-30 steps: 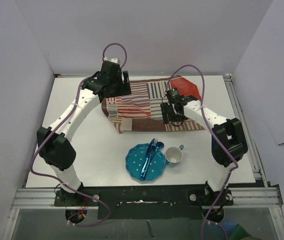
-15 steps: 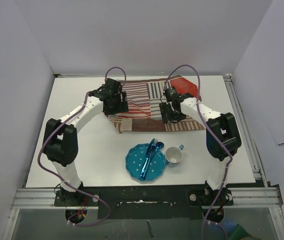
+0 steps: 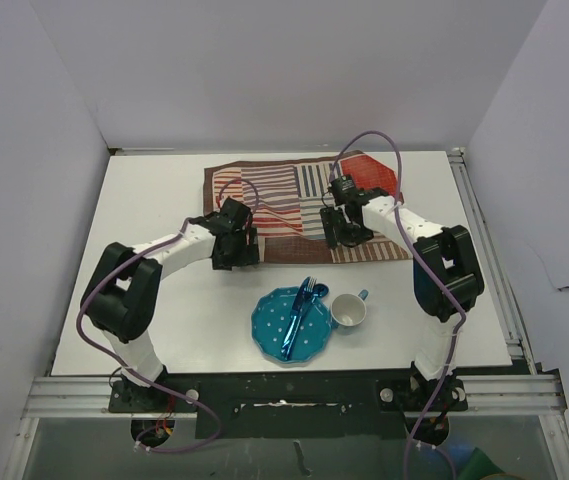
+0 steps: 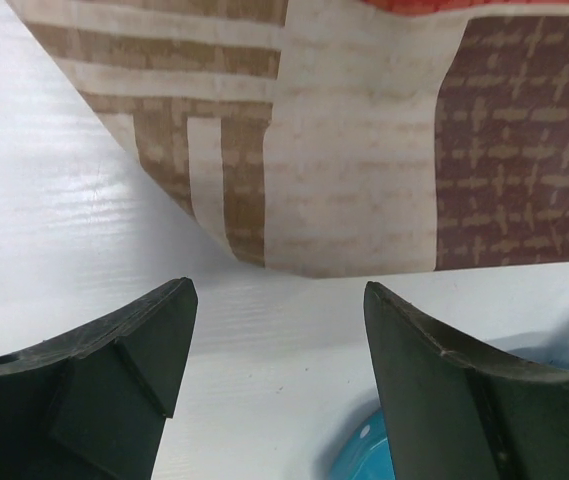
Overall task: Set the dinner table for one person
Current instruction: Flatten out the napkin at the center of the board.
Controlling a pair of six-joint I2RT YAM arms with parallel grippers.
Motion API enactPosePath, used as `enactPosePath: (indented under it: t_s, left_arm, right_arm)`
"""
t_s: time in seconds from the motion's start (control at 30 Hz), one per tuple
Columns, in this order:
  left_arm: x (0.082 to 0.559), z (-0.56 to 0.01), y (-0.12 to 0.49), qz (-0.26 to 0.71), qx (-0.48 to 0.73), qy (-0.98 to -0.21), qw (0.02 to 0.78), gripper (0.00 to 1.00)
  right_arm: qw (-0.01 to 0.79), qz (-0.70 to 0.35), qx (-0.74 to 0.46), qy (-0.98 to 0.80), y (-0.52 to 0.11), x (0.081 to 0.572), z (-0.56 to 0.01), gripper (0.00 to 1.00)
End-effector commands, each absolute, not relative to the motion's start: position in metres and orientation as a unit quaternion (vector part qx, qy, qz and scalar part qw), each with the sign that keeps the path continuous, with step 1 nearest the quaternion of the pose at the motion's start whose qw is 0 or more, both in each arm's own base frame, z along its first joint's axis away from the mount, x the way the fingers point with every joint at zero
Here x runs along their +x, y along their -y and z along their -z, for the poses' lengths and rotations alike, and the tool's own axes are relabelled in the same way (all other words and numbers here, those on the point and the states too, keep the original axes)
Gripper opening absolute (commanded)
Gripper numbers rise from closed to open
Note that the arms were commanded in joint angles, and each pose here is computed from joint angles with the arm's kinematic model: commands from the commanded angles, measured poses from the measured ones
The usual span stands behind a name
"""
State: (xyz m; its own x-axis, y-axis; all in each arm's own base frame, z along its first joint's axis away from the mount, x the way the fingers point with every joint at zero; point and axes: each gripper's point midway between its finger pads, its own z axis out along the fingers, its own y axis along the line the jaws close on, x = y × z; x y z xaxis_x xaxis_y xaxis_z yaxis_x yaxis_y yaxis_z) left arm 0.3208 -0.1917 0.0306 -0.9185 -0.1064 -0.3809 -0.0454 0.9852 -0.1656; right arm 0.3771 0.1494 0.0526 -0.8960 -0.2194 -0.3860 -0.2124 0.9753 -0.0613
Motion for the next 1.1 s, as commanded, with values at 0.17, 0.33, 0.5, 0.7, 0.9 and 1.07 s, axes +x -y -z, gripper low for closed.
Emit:
enactPosePath:
  t_s: [0.17,0.33,0.5,0.7,0.9,1.07]
  left_arm:
    - [0.364,-0.054,0.197,0.077,-0.055,-0.956,0.276,0.68]
    - [0.359,-0.033,0.184,0.037,-0.058,-0.964,0.257,0.68]
    - [0.358,-0.022,0.183,0.032,-0.059,-0.966,0.251,0.60]
    - [0.371,-0.031,0.188,0.038,-0.052,-0.960,0.273,0.00]
    - [0.394,-0.070,0.197,0.057,-0.048,-0.943,0.324,0.00]
    - [0.409,-0.106,0.201,0.066,-0.046,-0.929,0.360,0.00]
  right_arm:
    - [0.226,0.003,-0.105,-0.968,-0.145,0.383,-0.070,0.64]
    - [0.227,0.005,-0.102,-0.968,-0.140,0.384,-0.070,0.64]
    - [0.227,0.005,-0.098,-0.969,-0.136,0.385,-0.070,0.65]
    - [0.221,0.003,-0.095,-0.971,-0.134,0.385,-0.062,0.64]
    - [0.212,0.003,-0.090,-0.973,-0.130,0.387,-0.050,0.65]
    - [0.204,0.005,-0.086,-0.975,-0.126,0.387,-0.040,0.64]
